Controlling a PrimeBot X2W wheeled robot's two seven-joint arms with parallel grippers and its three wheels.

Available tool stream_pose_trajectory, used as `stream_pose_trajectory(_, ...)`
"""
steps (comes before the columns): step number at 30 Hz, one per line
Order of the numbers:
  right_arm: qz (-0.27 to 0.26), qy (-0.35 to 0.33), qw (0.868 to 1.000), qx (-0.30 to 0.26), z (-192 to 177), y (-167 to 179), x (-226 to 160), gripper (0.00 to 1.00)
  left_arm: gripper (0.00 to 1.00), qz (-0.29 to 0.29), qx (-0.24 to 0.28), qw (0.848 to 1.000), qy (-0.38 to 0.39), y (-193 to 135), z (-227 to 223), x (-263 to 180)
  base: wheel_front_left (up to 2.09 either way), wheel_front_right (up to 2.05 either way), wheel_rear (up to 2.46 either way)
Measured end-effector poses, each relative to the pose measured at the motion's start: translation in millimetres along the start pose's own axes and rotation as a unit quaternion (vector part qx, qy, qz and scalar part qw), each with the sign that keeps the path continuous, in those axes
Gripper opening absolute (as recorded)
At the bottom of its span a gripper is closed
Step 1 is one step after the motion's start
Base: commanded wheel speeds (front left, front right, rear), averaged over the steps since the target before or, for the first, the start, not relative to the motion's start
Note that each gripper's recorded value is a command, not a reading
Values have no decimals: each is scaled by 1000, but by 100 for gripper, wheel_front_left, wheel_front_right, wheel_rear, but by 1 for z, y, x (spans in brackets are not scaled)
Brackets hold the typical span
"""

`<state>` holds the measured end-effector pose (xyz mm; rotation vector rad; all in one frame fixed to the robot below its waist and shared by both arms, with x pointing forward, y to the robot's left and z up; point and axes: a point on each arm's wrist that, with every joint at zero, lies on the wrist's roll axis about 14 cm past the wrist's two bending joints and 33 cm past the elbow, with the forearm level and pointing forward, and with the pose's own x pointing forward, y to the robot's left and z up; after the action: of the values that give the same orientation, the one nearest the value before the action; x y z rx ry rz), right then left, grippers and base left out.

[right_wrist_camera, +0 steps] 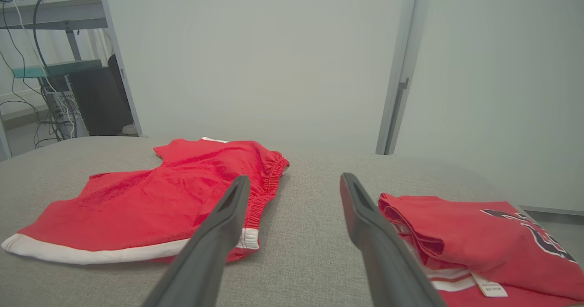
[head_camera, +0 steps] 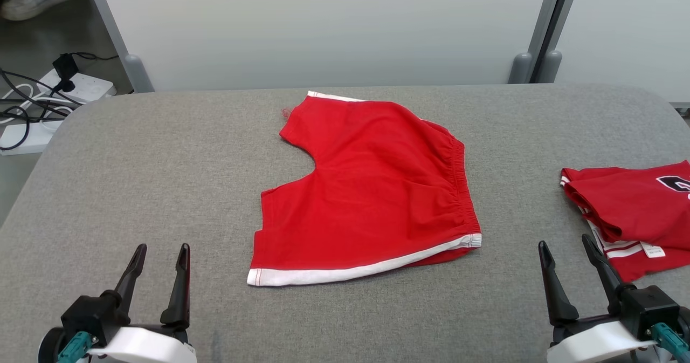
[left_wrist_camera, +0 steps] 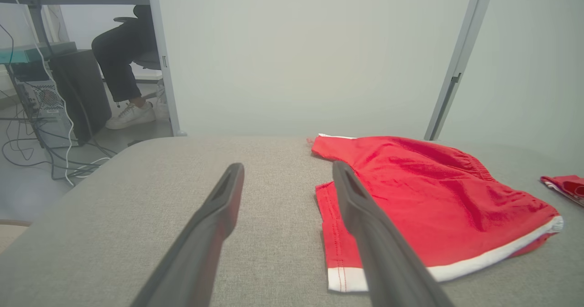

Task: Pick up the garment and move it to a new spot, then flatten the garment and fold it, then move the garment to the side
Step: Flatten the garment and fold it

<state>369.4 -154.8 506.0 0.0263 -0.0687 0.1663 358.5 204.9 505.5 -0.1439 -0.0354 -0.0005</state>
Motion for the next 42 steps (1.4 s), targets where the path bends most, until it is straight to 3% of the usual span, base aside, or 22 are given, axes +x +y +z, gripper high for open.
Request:
stream_pose_trajectory(7, -2, -12, 1000, 23, 6, 5, -7, 100, 100, 3, -13, 1000, 8, -3, -8, -7, 0, 0, 0)
stream_pose_trajectory(42, -9, -14, 999, 33, 6, 5, -9, 100, 100, 7, -18, 1000, 24, 5, -22, -5, 0, 0, 0)
